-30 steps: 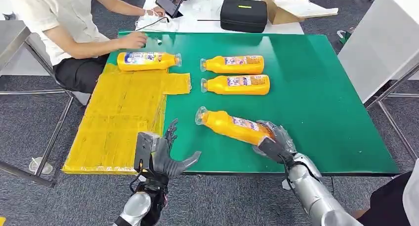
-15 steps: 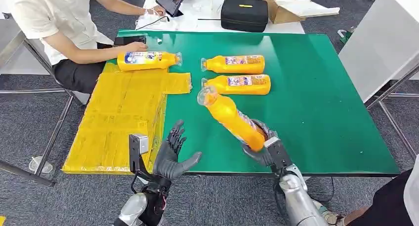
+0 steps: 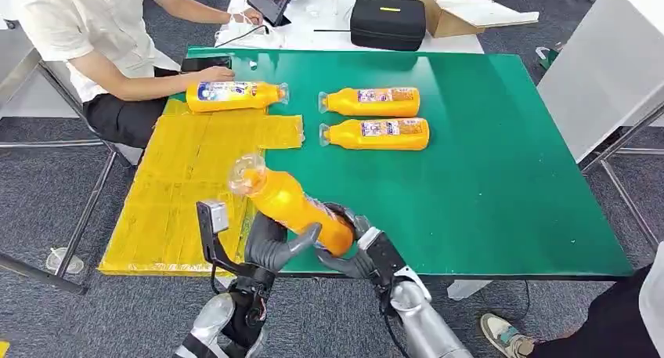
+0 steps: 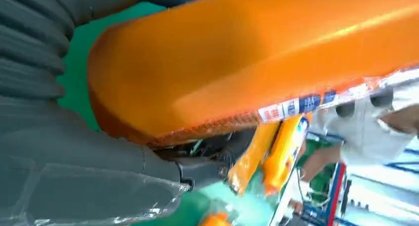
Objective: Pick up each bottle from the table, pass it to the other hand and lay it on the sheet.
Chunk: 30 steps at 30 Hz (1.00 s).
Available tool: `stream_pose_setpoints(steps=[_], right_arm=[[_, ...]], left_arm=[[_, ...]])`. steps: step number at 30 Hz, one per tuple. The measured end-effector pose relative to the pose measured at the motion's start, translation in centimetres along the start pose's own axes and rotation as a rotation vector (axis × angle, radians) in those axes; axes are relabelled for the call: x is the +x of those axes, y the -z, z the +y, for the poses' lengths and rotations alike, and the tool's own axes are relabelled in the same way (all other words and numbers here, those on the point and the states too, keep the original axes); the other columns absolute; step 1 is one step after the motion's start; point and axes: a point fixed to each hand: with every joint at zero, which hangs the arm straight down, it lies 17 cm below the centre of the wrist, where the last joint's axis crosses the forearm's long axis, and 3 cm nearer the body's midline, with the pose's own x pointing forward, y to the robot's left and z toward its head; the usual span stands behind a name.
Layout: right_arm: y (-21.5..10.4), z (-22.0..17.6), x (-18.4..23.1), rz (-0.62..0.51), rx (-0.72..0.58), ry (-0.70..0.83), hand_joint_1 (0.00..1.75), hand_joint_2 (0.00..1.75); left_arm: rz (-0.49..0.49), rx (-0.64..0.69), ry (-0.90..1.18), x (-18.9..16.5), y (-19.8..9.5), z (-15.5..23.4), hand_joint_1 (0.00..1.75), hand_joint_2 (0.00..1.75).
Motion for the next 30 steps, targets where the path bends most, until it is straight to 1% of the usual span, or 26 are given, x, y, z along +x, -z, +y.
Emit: stream_pose_setpoints(steps=[6, 7, 8, 16, 18, 19, 20, 24, 28, 29, 30], right_arm=[[0.3, 2.1, 0.4, -0.010, 0.049, 0.007, 1.75, 1.75], [0.3, 2.4, 0.4, -0.012, 0.054, 0.011, 1.75, 1.75], [0.4, 2.7, 0.5, -0.014, 0.059, 0.016, 1.75, 1.75], [0.9, 3.6, 0.6, -0.007, 0.077, 0.031, 1.75, 1.75], [0.8, 3.8, 0.4, 0.001, 0.083, 0.049, 1.43, 1.75], [0.8, 4.0, 0.4, 0.003, 0.085, 0.053, 0.75, 1.75], [0.8, 4.1, 0.3, 0.005, 0.087, 0.055, 0.00, 1.75], [0.5, 4.6, -0.2, 0.024, 0.100, 0.057, 0.00, 1.75], [0.3, 4.2, -1.0, 0.044, 0.077, 0.012, 0.00, 1.75], [0.2, 3.9, -1.2, 0.047, 0.062, -0.020, 0.00, 0.00], [0.2, 3.4, -1.4, 0.046, 0.036, -0.063, 0.00, 0.00]], left_arm=[[-0.020, 0.010, -0.007, 0.5, 0.2, 0.3, 0.00, 1.75], [-0.026, 0.012, -0.004, 0.6, 0.3, 0.4, 0.10, 1.75], [-0.038, 0.012, 0.000, 0.8, 0.4, 0.4, 1.75, 1.75], [-0.099, 0.051, 0.054, 1.9, 0.6, 1.1, 1.75, 1.75], [-0.104, 0.056, 0.055, 2.1, 0.7, 1.2, 1.75, 1.75], [-0.105, 0.057, 0.054, 2.1, 0.7, 1.2, 1.75, 1.75], [-0.108, 0.059, 0.051, 2.2, 0.7, 1.2, 1.75, 1.75], [-0.113, 0.084, 0.011, 2.6, 0.8, 2.0, 1.75, 1.75], [-0.118, 0.108, -0.019, 3.1, 0.9, 2.8, 1.75, 1.75], [-0.122, 0.117, -0.023, 3.3, 1.0, 3.0, 1.75, 1.75], [-0.129, 0.132, -0.022, 3.5, 0.9, 3.4, 1.75, 1.75]])
